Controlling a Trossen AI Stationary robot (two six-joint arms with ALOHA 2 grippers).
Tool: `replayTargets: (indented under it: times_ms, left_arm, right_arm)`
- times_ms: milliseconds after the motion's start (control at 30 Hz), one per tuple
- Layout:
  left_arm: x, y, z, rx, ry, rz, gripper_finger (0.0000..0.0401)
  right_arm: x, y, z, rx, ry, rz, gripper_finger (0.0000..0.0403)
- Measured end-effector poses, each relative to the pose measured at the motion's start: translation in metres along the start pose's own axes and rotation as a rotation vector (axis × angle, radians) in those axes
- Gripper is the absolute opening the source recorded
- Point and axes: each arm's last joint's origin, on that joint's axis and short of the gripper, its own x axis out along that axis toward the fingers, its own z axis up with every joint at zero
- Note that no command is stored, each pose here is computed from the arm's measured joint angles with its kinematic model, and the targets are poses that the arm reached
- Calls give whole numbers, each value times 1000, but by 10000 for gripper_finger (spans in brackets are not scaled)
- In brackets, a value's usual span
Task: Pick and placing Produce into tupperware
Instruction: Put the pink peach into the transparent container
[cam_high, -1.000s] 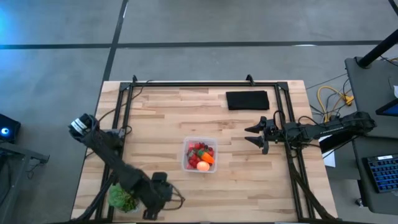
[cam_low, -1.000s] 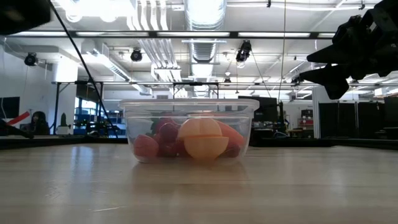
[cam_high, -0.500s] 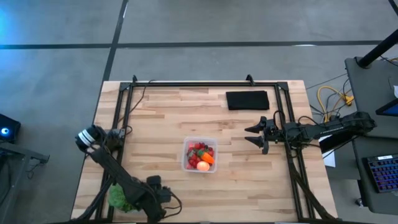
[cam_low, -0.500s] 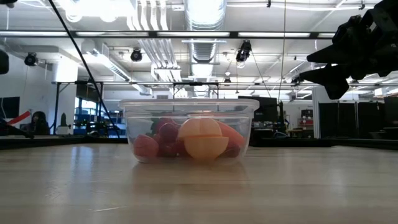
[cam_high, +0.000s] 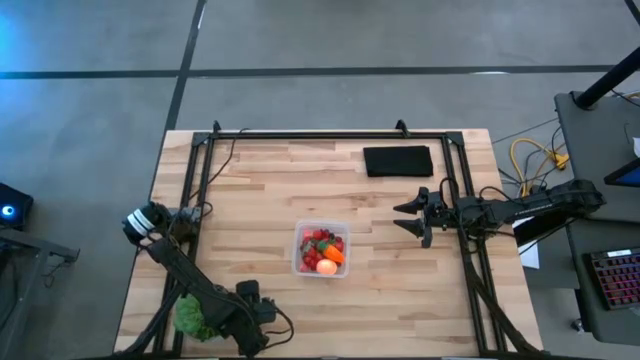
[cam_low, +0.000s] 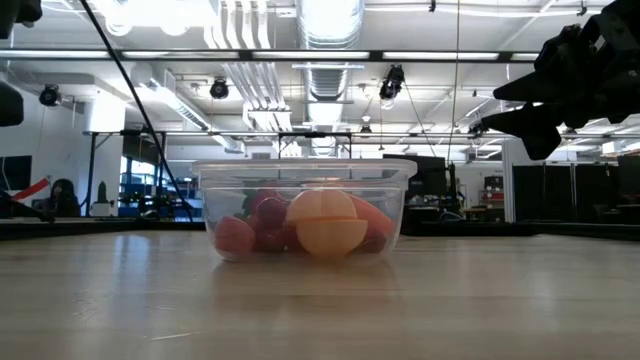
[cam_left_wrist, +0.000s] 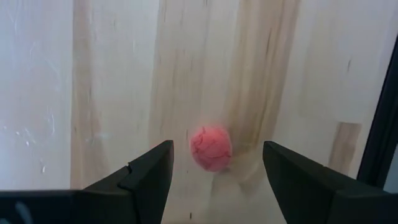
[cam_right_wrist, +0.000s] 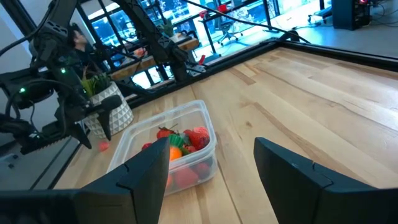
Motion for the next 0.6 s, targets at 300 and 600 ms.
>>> replayTargets:
  times_ms: [300, 600]
  left_arm:
    - [1, 2, 2, 5, -15, 18, 232]
    - [5, 6, 0, 48, -4, 29, 232]
  right_arm:
    - [0, 0, 0, 0, 0, 0, 226]
    - [0, 0, 0, 0, 0, 0, 226]
